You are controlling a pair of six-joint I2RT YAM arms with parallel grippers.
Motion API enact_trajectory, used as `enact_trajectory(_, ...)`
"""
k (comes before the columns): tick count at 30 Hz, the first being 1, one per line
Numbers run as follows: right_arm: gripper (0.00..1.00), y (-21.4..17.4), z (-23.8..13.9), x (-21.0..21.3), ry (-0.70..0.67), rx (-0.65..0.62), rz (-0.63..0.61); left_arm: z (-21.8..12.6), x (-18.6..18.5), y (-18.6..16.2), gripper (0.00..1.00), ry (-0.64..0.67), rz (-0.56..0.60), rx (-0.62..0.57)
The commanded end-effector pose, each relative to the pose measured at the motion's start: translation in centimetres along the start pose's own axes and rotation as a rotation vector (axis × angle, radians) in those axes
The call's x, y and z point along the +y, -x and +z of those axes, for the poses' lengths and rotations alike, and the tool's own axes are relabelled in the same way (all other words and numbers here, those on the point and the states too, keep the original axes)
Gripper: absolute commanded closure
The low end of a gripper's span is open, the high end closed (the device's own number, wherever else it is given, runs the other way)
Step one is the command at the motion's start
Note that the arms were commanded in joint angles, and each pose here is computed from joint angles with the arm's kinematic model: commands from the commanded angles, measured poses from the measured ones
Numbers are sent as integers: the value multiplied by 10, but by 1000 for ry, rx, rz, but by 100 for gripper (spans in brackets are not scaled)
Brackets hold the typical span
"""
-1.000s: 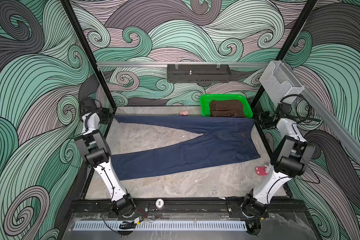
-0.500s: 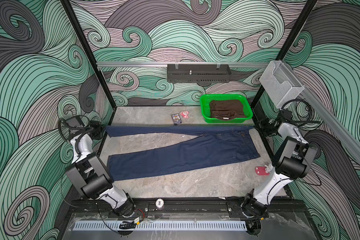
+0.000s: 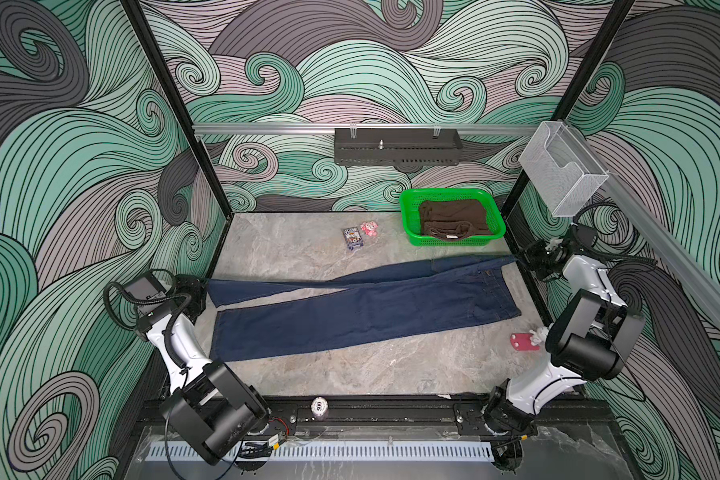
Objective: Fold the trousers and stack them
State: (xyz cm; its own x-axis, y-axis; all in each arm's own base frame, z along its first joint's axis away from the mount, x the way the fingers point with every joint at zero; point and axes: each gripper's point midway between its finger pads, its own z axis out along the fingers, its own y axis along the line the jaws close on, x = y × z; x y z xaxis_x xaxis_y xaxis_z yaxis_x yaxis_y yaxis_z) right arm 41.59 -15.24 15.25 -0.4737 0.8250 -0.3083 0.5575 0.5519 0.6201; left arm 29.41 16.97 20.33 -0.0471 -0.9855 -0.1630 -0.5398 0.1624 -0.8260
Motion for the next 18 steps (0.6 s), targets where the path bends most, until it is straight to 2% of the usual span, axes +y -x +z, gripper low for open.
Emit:
enact_trajectory(1, 100, 9, -12, -11, -40, -85, -40, -10, 1, -6, 100, -5, 32, -4)
enact_trajectory(13, 100, -21, -16, -53, -164, -112, -14, -33, 73, -27, 100, 149, -24, -153)
enact_trajectory(18, 100, -24, -22, -57, -185, -128, -18, -36, 76, -24, 100, 149, -44, -175)
